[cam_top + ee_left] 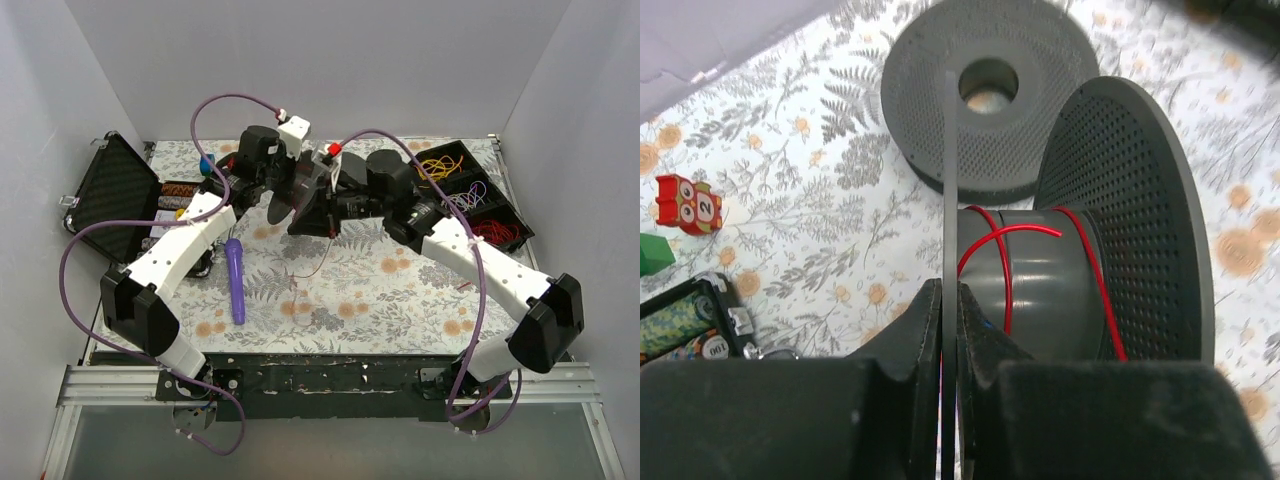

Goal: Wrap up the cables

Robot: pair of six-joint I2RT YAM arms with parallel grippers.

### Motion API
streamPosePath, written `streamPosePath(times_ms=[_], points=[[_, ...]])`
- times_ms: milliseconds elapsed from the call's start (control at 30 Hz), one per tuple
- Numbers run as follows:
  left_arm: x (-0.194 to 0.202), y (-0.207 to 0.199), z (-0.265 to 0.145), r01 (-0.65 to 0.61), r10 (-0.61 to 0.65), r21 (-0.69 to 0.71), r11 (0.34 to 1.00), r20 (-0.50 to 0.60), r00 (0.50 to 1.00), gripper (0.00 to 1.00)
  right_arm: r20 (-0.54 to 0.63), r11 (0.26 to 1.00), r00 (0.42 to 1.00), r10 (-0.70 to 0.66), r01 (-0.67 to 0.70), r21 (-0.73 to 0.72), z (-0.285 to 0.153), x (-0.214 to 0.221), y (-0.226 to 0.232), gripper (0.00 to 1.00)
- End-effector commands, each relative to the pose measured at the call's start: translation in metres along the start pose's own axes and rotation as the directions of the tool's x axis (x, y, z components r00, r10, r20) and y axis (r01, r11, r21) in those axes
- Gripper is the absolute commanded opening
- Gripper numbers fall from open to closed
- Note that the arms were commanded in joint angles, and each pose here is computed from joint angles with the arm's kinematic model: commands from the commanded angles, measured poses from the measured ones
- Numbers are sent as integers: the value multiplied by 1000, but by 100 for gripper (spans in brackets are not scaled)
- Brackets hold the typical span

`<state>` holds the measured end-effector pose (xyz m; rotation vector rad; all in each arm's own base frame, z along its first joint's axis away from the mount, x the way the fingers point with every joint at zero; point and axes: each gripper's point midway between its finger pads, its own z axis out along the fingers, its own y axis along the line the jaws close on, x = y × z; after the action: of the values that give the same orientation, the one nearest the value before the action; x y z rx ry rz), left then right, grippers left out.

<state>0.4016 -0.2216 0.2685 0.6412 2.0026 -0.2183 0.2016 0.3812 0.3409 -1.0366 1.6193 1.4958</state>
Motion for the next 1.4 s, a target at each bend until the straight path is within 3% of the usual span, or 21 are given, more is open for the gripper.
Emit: streamPosePath(times_ms=[0,100,200,400,533,733,800,967,1100,1267,1367], points=[[-101,22,-42,183,-168,-21,983,306,937,0,20,990,990,-138,138,9,20,-9,0,8],[-130,25,-65,216,-209,21,976,357,911,0,8,985,988,-157,156,68,21,9,-19,29],[-161,13,-95,183,-210,105,977,403,891,0,3,968,978,-208,205,141,15,24,-36,42],[-196,7,-146,128,-187,155,980,469,863,0,-5,916,946,-323,314,248,-1,41,-61,59],[-220,9,-177,99,-168,156,983,534,828,0,-35,863,923,-382,370,344,-24,57,-84,63],[-242,1,-200,42,-150,193,980,590,794,0,7,799,902,-432,380,466,-73,65,-103,71],[-246,-2,-202,37,-161,215,976,596,787,0,6,781,893,-450,391,487,-78,71,-108,80],[-261,-4,-212,34,-174,228,973,630,756,0,14,822,892,-451,409,396,-59,80,-108,87],[-267,-7,-223,27,-182,243,970,647,740,0,56,847,859,-509,489,211,-31,91,-87,88],[-264,-11,-235,12,-185,262,965,647,740,0,53,878,877,-478,479,-6,-22,121,-65,86],[-263,-11,-238,11,-183,261,965,646,741,0,31,906,905,-424,423,36,-15,124,-83,84]])
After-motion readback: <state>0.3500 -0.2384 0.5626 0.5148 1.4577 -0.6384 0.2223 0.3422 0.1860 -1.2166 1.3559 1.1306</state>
